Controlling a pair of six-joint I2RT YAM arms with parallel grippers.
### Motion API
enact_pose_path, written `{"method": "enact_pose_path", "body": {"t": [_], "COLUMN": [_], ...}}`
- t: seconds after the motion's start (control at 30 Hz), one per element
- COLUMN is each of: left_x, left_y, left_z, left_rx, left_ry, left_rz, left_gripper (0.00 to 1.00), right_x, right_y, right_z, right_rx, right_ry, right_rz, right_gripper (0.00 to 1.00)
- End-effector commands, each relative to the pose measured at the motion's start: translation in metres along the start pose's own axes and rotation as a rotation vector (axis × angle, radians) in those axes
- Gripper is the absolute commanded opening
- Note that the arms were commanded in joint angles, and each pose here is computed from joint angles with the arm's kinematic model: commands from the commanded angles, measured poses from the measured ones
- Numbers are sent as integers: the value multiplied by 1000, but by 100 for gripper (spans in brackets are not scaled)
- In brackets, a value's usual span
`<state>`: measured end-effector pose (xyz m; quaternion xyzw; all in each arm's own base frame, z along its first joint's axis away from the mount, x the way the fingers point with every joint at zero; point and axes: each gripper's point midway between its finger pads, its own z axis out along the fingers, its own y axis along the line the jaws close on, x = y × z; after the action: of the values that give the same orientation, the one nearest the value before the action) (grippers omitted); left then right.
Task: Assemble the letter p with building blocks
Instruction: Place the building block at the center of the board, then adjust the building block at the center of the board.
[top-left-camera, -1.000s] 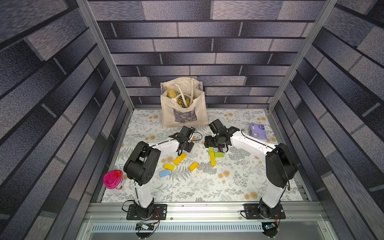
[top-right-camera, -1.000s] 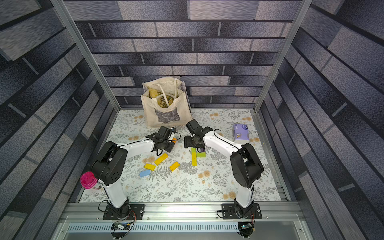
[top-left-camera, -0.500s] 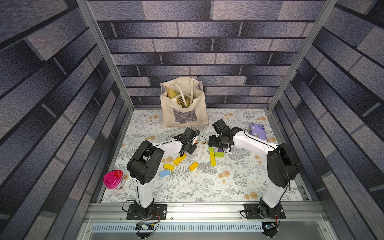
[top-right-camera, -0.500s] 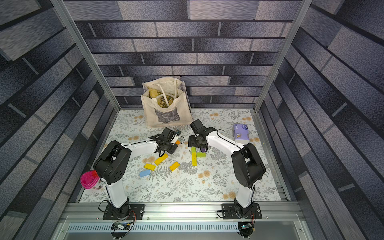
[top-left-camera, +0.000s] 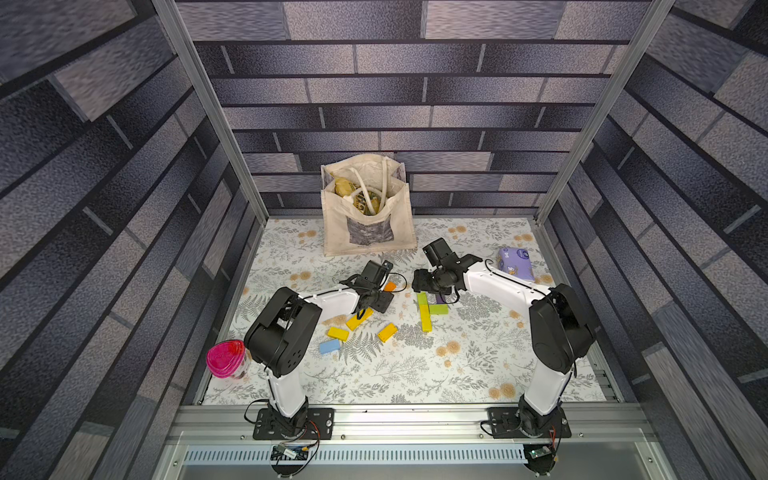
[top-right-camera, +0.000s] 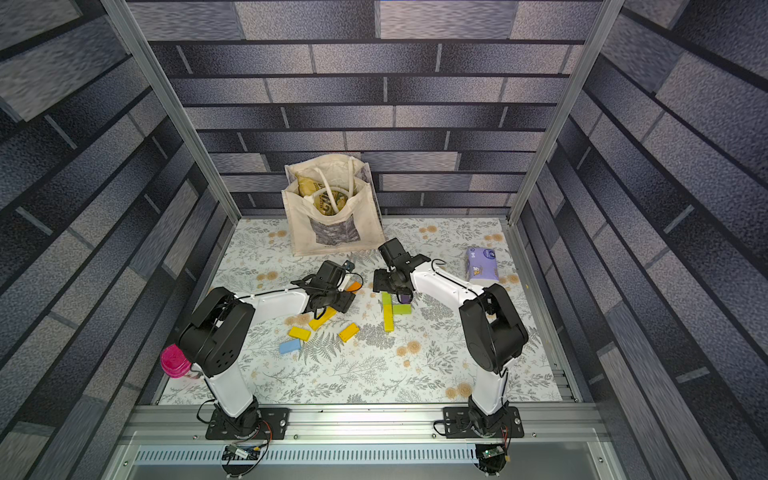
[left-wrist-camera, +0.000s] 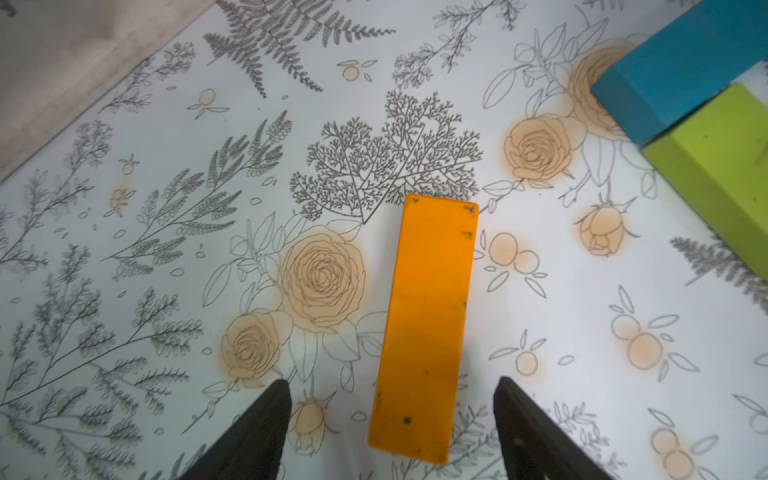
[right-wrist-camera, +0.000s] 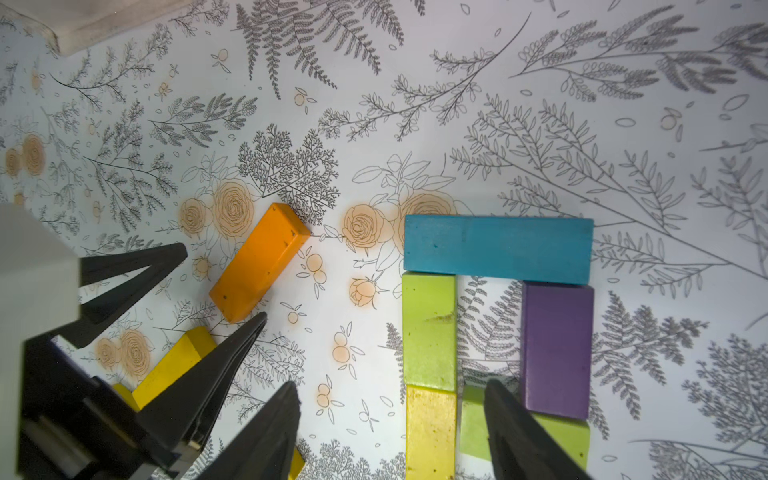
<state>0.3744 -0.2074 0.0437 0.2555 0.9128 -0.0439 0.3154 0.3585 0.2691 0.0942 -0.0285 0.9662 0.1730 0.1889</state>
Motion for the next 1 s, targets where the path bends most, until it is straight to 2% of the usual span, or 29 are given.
{"method": "enact_pose_path", "body": {"t": [0.0, 0.17, 0.23, 0.37, 0.47, 0.67, 0.8, 0.97], "left_x": [-31, -20, -15, -1, 7, 8, 8, 14], "left_y": [17, 4, -6, -13, -13, -18, -18, -16], "left_z": [-32, -43, -44, -44, -42, -32, -27, -21], "left_rx": [6, 125, 188, 218, 221, 246, 241, 217], "left_ry": [-171, -162, -155, -153, -165, -141, -133, -91], "left_rz": [-221, -410, -464, -552, -594, -606, -616, -624], "left_gripper": [78, 67, 59, 33, 22, 5, 0, 0], "right_x": [-15, -22, -23, -24, -24, -20, -23, -23], "right_y": [15, 28, 33, 42, 47, 45, 42, 42], "right_z": [4, 17, 23, 37, 46, 69, 79, 92], "right_rx": [-66, -123, -150, -200, -230, -229, -209, -203], "right_ry": [-28, -24, -19, -2, 6, 32, 29, 38], "right_rz": [-9, -20, -23, -15, -5, 7, 7, 14], "right_gripper": [68, 49, 39, 16, 0, 0, 0, 0]}}
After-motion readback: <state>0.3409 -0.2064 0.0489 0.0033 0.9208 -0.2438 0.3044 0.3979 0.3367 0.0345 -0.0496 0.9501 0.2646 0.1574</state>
